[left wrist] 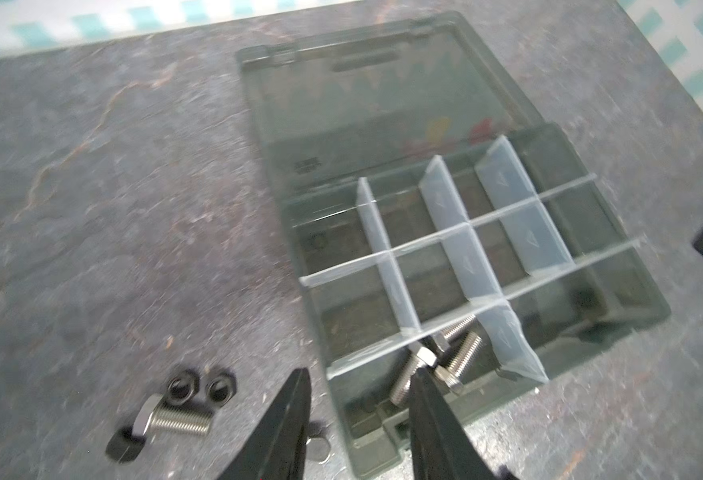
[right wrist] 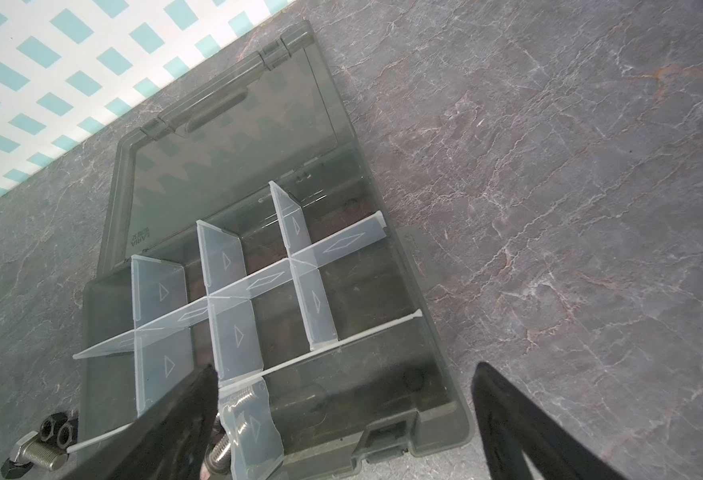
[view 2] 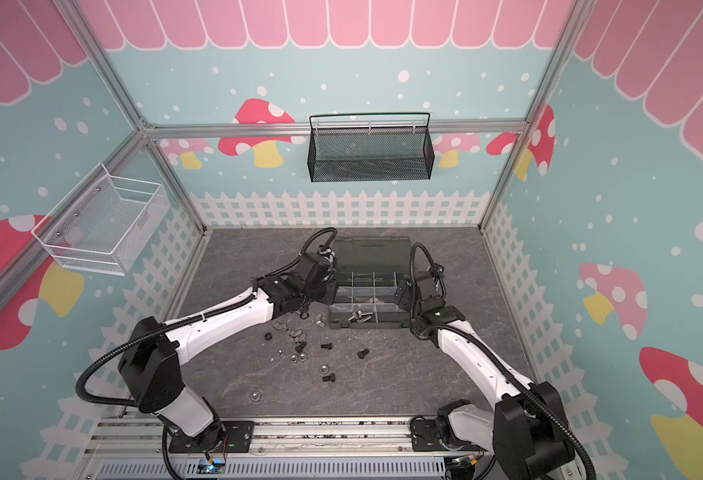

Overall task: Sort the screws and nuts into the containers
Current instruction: 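Move the left gripper back to the pile above a steel bolt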

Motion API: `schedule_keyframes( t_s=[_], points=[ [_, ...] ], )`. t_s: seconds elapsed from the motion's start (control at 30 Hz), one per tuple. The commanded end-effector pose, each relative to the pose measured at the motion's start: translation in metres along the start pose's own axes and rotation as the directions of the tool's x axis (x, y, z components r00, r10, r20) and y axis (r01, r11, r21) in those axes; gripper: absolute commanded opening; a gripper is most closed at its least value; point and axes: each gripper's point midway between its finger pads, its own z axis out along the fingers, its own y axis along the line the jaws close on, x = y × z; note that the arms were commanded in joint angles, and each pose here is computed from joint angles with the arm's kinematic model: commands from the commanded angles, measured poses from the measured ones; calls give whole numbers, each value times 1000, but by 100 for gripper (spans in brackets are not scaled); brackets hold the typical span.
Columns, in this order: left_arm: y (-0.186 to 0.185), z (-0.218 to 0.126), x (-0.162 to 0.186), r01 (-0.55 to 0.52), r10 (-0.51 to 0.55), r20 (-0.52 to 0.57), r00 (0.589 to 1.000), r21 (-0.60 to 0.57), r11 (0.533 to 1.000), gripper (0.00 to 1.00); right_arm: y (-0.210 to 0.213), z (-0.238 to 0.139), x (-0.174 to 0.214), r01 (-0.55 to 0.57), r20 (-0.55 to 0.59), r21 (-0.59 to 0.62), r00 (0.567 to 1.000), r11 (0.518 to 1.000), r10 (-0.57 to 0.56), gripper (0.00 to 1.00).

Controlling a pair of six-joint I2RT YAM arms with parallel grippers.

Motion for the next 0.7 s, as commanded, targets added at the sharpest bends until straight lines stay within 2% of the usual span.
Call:
schedule_keyframes(
  t_s=[0.0, 0.17, 0.4, 0.67],
  points=[
    [48, -3, 19, 217, -220, -6, 975, -145, 965, 40, -5, 0, 3, -15, -10, 16, 1000, 1000, 16, 97],
    [79, 6, 48, 301, -319, -49, 946, -220, 928, 40, -4, 1, 4, -16, -14, 14, 1000, 1000, 16, 97],
    [98, 24, 75, 331, -373, -95, 923, -302, 894, 39, -3, 2, 4, -15, -17, 12, 1000, 1000, 15, 97],
    [114, 43, 92, 349, -415, -133, 900, -350, 869, 40, -2, 4, 4, -11, -20, 17, 1000, 1000, 11, 97]
  ],
)
